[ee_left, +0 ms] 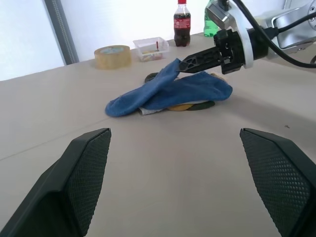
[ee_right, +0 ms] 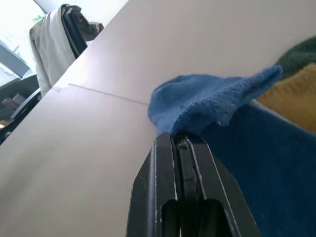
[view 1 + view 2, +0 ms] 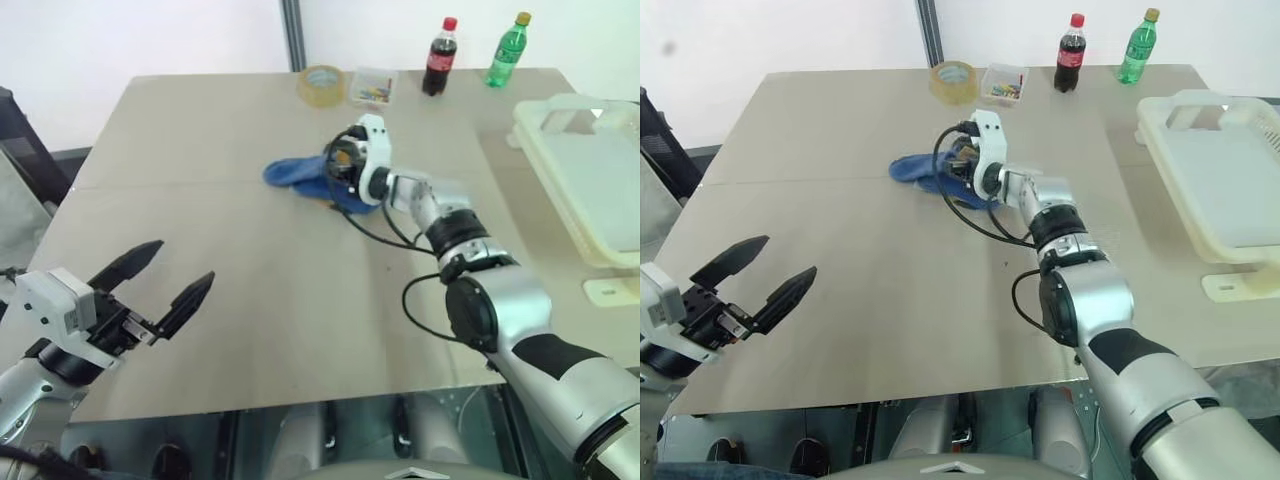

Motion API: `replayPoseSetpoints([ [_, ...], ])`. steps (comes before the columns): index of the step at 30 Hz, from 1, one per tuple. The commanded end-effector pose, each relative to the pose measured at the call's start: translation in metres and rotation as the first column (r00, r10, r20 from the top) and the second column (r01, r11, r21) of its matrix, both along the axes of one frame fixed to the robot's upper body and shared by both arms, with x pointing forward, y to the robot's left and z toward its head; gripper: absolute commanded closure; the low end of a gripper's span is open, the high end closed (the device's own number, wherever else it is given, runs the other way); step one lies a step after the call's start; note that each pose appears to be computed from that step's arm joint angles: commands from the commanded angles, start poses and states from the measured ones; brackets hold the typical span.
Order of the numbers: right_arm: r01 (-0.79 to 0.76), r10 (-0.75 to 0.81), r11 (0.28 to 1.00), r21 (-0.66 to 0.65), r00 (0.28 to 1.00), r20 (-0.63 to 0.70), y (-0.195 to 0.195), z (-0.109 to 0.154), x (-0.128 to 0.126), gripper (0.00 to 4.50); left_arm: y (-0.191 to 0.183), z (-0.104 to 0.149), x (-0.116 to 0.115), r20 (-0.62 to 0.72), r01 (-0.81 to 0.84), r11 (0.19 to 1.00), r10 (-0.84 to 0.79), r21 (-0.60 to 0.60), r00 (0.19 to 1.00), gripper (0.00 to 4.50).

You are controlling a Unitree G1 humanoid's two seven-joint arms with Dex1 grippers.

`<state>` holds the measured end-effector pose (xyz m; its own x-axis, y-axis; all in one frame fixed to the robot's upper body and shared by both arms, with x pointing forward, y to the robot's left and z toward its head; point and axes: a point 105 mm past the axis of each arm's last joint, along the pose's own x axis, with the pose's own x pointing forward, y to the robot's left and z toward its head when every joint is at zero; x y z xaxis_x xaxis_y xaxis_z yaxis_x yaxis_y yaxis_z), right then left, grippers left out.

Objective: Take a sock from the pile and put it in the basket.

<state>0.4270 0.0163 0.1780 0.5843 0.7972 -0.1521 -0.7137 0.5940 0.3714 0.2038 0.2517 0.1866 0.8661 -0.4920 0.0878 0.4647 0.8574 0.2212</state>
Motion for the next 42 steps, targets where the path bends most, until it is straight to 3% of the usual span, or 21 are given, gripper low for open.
replayPoseSetpoints([
  [1, -0.108, 0.108, 0.994, 0.007, 0.993, 0.046, -0.018, 0.012, -0.031, 4.39, -0.006, 0.002, -0.003, 0.004, 0.05, 0.999, -0.05, 0.018, 0.999, 0.0],
  [9, -0.199, 0.197, 0.978, -0.067, 0.98, -0.034, -0.083, -0.013, -0.107, 4.39, -0.028, -0.015, -0.01, -0.125, 0.272, 0.96, -0.278, -0.061, 0.953, 0.0],
  [20, -0.247, 0.184, 0.94, -0.233, 0.947, -0.262, -0.158, -0.063, -0.167, 4.39, -0.04, -0.022, -0.008, -0.199, 0.42, 0.899, -0.437, -0.122, 0.877, 0.0],
  [26, -0.365, 0.269, 0.88, -0.303, 0.911, -0.314, -0.186, -0.079, -0.197, 4.39, -0.041, -0.025, -0.005, -0.21, 0.442, 0.889, -0.458, -0.122, 0.864, 0.0],
  [30, -0.399, 0.317, 0.841, -0.364, 0.91, -0.267, -0.201, -0.082, -0.199, 4.39, -0.04, -0.026, -0.005, -0.217, 0.454, 0.882, -0.47, -0.123, 0.855, 0.0],
  [36, -0.264, 0.201, 0.857, -0.443, 0.962, -0.183, -0.214, -0.092, -0.16, 4.39, -0.042, -0.028, -0.003, -0.22, 0.478, 0.869, -0.494, -0.125, 0.841, 0.0],
  [40, -0.291, 0.242, 0.865, -0.409, 0.956, -0.168, -0.202, -0.088, -0.158, 4.39, -0.043, -0.027, -0.002, -0.219, 0.484, 0.866, -0.501, -0.128, 0.837, 0.0],
  [42, -0.287, 0.239, 0.867, -0.407, 0.957, -0.167, -0.202, -0.088, -0.157, 3.9, -0.043, -0.028, -0.002, -0.219, 0.485, 0.865, -0.502, -0.128, 0.837, 0.0],
])
